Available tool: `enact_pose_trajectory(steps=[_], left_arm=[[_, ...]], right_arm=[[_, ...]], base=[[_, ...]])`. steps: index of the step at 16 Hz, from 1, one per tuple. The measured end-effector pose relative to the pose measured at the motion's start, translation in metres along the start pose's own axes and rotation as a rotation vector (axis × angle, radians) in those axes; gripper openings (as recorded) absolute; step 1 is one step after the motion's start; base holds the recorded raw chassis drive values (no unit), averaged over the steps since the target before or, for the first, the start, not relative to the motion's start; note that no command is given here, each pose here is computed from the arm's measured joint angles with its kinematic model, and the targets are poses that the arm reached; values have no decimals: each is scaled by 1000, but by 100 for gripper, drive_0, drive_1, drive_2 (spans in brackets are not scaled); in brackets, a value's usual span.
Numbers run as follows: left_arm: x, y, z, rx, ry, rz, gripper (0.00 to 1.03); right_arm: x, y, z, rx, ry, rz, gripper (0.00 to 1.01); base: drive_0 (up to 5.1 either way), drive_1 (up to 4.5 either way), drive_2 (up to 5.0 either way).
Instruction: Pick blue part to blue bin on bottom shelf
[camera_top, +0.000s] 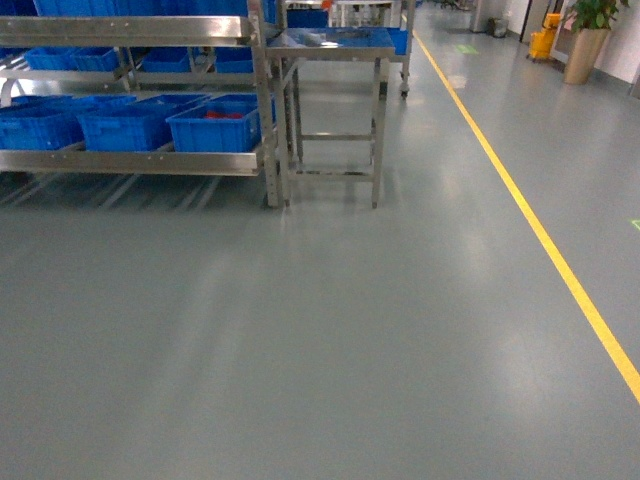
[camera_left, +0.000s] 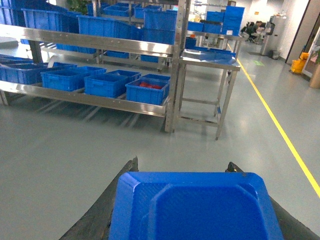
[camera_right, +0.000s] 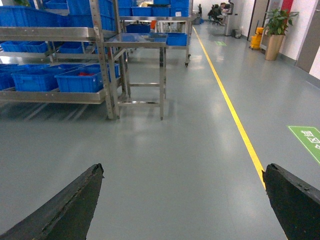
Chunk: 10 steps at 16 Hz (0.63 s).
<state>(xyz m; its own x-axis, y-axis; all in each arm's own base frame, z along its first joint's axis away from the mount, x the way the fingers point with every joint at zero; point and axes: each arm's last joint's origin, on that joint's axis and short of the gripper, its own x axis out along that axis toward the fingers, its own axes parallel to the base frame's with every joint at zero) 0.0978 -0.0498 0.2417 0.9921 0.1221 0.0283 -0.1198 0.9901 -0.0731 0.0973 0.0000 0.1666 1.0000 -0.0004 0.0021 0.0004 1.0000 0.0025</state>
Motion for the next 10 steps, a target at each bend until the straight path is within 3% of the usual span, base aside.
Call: enact_pose_trajectory(steps=[10], left_arm=[[0,0,0,0,0,0,43]], right_arm=[[0,0,0,0,0,0,98]], base=[[1,422,-420]])
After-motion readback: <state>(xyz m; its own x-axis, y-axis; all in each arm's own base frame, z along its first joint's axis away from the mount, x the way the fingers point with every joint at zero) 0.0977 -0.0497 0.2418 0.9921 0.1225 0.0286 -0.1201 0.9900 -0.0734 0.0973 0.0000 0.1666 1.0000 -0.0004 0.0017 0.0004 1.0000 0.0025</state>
